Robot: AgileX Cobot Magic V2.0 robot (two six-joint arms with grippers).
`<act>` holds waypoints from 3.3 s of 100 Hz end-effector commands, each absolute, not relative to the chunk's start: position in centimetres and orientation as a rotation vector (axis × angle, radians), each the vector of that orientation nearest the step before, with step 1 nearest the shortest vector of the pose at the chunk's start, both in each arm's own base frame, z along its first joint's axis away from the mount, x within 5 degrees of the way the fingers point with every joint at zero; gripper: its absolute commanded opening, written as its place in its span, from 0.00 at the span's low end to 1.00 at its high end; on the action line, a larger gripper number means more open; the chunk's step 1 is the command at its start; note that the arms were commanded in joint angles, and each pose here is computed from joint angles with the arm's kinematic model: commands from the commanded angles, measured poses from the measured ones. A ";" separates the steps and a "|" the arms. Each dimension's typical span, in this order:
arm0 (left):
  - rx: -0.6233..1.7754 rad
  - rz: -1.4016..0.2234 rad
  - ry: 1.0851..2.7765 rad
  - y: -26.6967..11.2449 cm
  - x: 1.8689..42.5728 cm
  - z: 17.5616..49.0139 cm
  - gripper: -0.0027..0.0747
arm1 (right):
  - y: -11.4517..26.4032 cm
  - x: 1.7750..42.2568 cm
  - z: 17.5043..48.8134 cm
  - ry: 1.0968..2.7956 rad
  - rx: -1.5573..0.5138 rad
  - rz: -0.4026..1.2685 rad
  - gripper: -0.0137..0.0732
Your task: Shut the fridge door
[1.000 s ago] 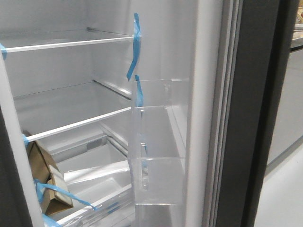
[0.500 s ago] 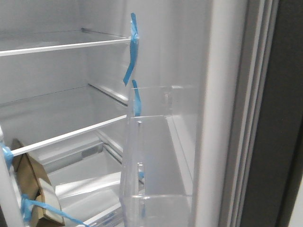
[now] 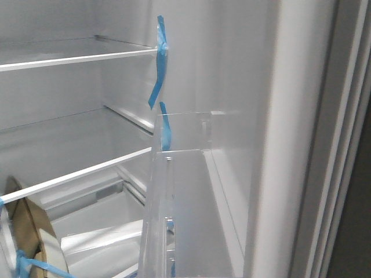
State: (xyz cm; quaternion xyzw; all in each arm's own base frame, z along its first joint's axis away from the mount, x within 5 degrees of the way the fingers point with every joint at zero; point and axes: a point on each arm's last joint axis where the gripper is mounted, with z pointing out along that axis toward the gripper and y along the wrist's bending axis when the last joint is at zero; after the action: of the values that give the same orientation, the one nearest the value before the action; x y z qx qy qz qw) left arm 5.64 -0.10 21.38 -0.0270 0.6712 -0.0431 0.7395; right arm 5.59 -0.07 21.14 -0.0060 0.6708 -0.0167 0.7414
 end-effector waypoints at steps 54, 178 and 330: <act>-0.059 -0.103 1.443 -0.1 5.9 21.0 0.01 | 0.0 5.5 21.5 1.394 -0.022 -0.047 0.07; -0.059 -0.103 1.443 -0.1 5.9 21.0 0.01 | 0.0 5.2 24.2 1.332 -0.016 -0.040 0.07; -0.059 -0.103 1.443 -0.1 5.9 21.0 0.01 | 3.6 5.7 45.7 1.230 -0.375 0.472 0.07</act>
State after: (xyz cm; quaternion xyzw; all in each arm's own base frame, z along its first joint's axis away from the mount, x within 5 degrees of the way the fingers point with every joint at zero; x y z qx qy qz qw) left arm 5.64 -0.10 21.38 -0.0270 0.6712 -0.0431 0.7395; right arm 5.44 3.31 44.24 -0.1754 0.5998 0.2060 0.7530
